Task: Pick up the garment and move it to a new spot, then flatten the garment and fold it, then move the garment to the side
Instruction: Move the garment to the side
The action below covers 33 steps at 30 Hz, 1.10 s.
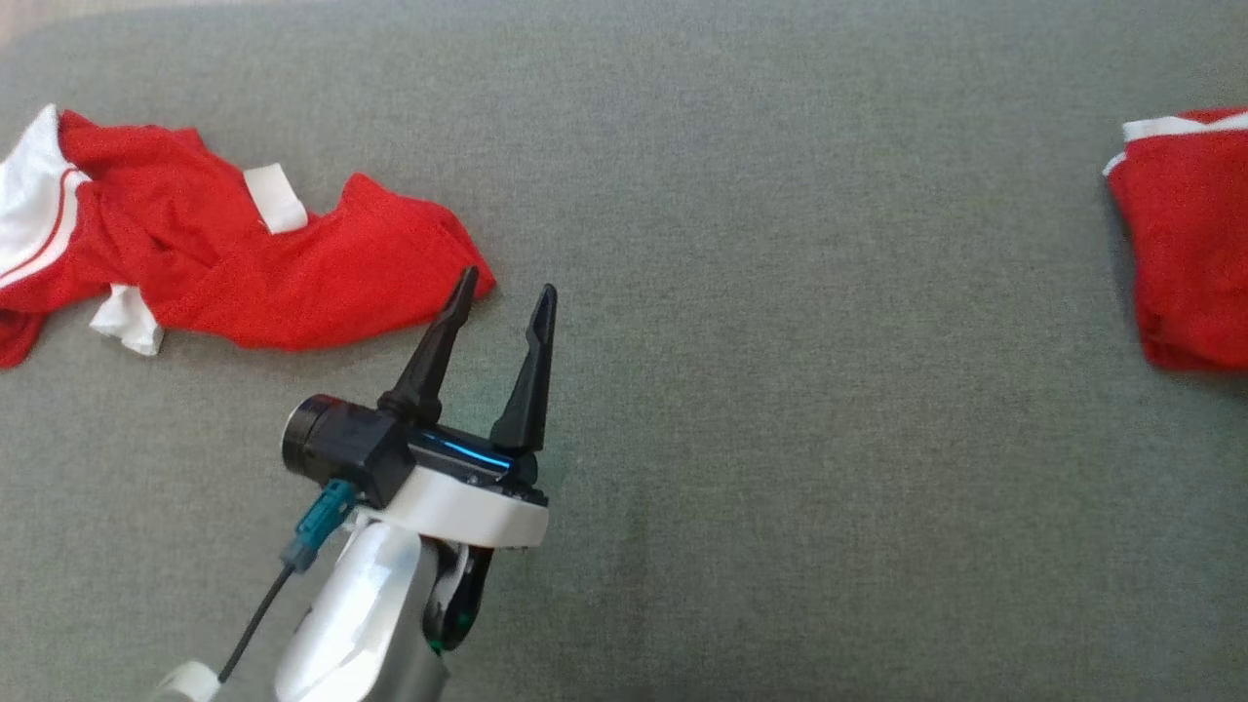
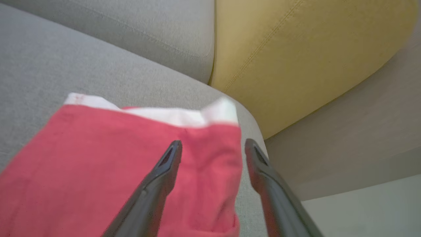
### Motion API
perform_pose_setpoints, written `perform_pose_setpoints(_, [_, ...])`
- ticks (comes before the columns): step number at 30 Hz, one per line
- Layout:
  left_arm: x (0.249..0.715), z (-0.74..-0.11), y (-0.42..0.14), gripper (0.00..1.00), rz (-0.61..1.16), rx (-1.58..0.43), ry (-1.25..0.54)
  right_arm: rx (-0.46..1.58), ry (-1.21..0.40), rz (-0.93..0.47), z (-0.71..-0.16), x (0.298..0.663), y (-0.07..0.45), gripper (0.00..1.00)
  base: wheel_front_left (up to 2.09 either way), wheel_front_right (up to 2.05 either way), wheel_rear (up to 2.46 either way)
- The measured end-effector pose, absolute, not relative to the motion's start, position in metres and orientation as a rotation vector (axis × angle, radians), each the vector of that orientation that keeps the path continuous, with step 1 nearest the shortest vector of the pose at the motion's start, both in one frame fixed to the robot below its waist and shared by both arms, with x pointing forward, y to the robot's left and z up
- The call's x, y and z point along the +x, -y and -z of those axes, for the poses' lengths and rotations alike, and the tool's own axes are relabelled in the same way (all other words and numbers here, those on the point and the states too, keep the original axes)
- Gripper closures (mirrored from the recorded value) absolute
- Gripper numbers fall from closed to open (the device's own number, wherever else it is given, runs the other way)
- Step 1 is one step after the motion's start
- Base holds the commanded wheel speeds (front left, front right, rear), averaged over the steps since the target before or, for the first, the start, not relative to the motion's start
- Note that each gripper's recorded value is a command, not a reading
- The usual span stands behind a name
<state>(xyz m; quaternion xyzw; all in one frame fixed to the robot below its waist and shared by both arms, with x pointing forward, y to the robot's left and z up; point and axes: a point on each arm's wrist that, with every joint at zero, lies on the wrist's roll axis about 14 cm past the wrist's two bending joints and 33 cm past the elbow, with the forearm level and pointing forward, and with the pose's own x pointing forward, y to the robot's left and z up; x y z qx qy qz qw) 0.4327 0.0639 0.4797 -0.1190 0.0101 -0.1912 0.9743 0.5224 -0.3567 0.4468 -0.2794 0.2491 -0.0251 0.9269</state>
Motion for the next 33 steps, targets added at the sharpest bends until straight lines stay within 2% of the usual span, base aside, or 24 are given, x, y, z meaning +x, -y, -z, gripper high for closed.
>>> perform_pose_setpoints(5, [0.43, -0.498, -0.072, 0.0, 0.363, -0.231, 0.026, -0.496, -0.355, 0.065, -0.487, 0.529, 0.341, 0.0, 0.0, 0.0, 0.0])
perform_pose_setpoints(9, [0.423, -0.513, -0.082, 0.0, 0.335, -0.228, 0.066, -0.414, -0.237, 0.006, -0.508, 0.53, 0.295, 0.0, 0.0, 0.0, 0.0])
perform_pose_setpoints(14, [0.403, -0.521, -0.1, 0.0, 0.273, -0.222, 0.089, -0.271, -0.105, -0.069, -0.536, 0.517, 0.234, 0.0, 0.0, 0.0, 0.0])
perform_pose_setpoints(23, [0.375, -0.536, -0.122, 0.0, 0.206, -0.218, 0.141, 0.027, 0.221, -0.13, -0.626, 0.487, 0.17, 0.0, 0.0, 0.0, 0.0])
perform_pose_setpoints(27, [0.368, -0.535, -0.125, 0.0, 0.199, -0.211, 0.143, 0.135, 0.258, -0.146, -0.622, 0.466, 0.156, 0.0, 0.0, 0.0, 0.0])
perform_pose_setpoints(33, [0.359, -0.525, -0.129, 0.0, 0.187, -0.216, 0.119, 0.183, 0.207, -0.17, -0.581, 0.434, 0.144, 0.0, 0.0, 0.0, 0.0])
